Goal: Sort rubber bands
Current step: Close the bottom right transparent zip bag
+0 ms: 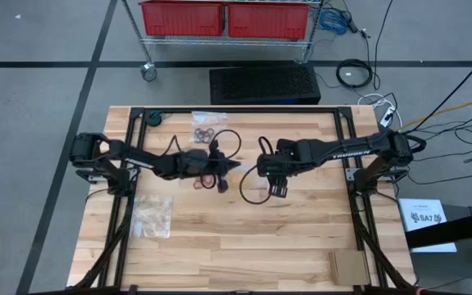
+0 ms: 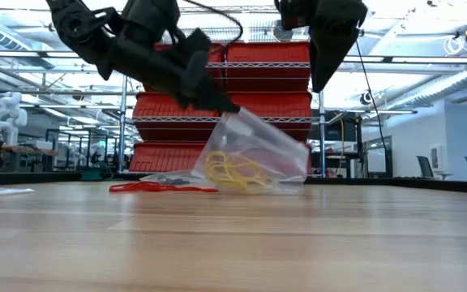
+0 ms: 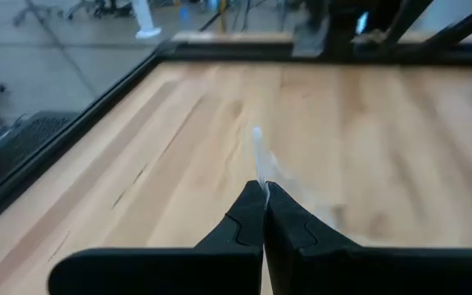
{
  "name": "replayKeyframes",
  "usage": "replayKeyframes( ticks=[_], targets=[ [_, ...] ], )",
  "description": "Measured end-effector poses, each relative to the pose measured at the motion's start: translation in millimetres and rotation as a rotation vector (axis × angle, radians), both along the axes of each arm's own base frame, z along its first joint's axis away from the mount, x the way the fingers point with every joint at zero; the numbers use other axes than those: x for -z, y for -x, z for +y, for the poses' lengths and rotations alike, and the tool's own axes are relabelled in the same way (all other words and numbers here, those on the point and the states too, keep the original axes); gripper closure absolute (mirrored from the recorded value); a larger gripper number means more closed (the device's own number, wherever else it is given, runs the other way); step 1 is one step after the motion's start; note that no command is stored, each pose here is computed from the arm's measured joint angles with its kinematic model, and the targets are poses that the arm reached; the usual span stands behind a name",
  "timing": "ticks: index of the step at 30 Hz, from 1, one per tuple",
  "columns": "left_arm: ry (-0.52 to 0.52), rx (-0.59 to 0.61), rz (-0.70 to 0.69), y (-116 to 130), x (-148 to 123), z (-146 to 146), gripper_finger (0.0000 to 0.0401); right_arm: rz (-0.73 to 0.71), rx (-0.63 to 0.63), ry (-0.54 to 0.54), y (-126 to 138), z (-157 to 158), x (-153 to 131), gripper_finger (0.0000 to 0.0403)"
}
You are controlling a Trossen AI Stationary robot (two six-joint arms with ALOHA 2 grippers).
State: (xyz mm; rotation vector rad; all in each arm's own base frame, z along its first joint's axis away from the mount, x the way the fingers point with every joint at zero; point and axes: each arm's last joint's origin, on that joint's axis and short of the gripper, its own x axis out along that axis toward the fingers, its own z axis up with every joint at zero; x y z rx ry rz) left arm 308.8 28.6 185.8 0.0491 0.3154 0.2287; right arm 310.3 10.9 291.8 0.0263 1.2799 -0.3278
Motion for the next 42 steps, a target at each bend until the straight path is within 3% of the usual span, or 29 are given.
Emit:
replayKeyframes(
  ticks=[9, 16, 20, 24, 26, 31, 37, 42],
  targets=[
    [-0.038, -0.159, 0.115, 8.9, 14.3, 48.6, 0.0395, -0.064, -0.033, 0.035, -8.8, -29.5, 8.4, 0.0215],
    [-0.005, -0.151, 0.090, 11.1, 19.1, 70.4, 0.0332, -0.145, -0.061, 0.074, -14.9, -50.6, 40.1, 0.0225],
    [-0.017, -0.140, -0.003, 8.9, 10.5, 73.7, 0.0289, -0.363, -0.101, 0.070, -24.0, -58.7, 70.6, 0.0267],
    [-0.019, -0.149, -0.001, 8.3, 8.0, 75.4, 0.0260, -0.580, -0.066, 0.063, -22.0, -67.3, 102.3, 0.0343],
    [-0.025, -0.181, 0.018, 10.7, 6.4, 75.7, 0.0258, -0.618, -0.025, 0.061, -18.8, -72.4, 115.7, 0.0383],
    [0.007, -0.231, 0.113, 23.7, -1.3, 72.6, 0.0293, -0.575, 0.070, 0.025, -21.1, -84.5, 143.8, 0.0393],
    [0.054, -0.186, 0.251, 48.1, -20.1, 48.8, 0.0384, -0.435, 0.106, 0.001, -31.1, -95.1, 171.6, 0.0401],
    [0.082, -0.113, 0.302, 68.6, -38.0, 19.8, 0.0394, -0.359, 0.165, -0.004, -29.8, -111.7, 168.7, 0.0402]
  ],
)
